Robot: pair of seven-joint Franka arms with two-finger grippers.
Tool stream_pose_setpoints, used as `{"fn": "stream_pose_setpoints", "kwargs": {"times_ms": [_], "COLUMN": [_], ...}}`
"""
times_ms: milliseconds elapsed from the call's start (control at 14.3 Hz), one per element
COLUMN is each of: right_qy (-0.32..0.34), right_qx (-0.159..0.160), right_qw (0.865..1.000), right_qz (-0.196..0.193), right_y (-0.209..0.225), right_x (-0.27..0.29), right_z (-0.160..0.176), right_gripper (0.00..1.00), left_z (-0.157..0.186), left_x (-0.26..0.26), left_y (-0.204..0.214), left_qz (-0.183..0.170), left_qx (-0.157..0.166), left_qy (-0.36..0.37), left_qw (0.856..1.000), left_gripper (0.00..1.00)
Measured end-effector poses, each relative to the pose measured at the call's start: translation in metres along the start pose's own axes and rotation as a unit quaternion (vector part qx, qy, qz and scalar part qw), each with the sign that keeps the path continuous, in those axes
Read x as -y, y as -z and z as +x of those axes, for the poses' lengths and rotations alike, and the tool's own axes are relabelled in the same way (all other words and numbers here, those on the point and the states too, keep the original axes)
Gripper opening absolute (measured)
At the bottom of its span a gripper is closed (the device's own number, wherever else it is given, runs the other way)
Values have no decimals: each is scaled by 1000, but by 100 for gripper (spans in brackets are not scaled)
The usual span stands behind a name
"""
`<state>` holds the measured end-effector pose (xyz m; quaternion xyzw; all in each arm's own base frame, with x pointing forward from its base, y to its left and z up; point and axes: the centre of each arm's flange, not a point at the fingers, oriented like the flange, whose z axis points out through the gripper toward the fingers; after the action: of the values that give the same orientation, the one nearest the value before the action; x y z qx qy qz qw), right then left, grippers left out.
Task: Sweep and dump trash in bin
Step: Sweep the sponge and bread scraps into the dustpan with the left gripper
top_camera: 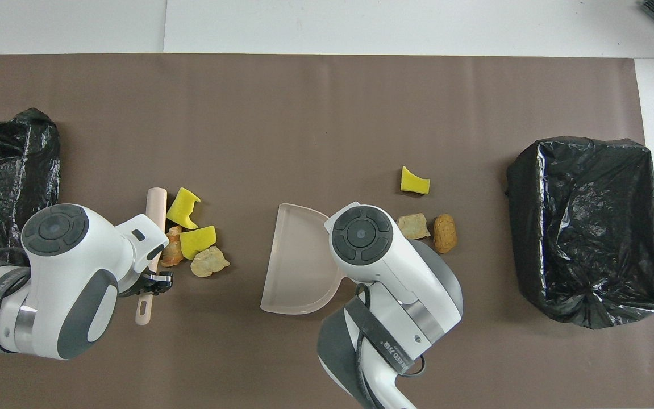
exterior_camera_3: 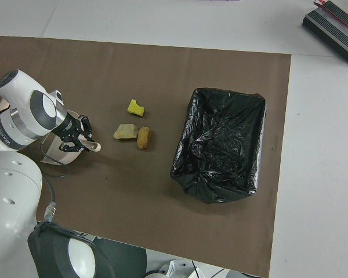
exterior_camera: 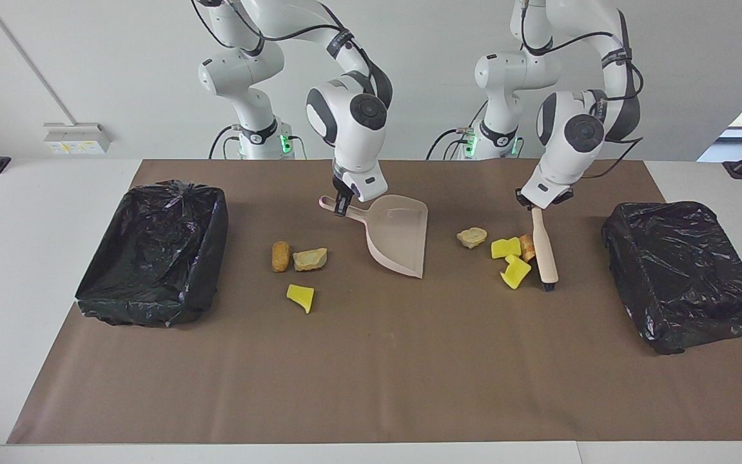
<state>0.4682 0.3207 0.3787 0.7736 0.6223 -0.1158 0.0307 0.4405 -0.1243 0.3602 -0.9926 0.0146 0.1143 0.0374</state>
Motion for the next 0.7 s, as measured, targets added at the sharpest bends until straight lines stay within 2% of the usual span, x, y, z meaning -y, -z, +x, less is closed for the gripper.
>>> {"fn": "stream_pose_setpoints", "kwargs": {"times_ms": [140,490,700], "right_qy": [-1,-2,-2], "right_qx": [0,2,3], "right_qw": [1000,1000,1000], "right_qz": [0,2,3], "right_y": [-1,-4,-4], "right_x": [0,0,0], "right_z": [0,-2,-2], "right_gripper": [32,32,32], "left_z": [-2,-21,-43], "left_x": [-30,-128,-180], "left_y": [-4,-18,-20], "left_qz": [-24,-56,-66], "left_qx": [-9,-40,-45], "left_qy": [22,83,74], "left_qw": [999,994,994], "left_gripper": [27,27,27]}}
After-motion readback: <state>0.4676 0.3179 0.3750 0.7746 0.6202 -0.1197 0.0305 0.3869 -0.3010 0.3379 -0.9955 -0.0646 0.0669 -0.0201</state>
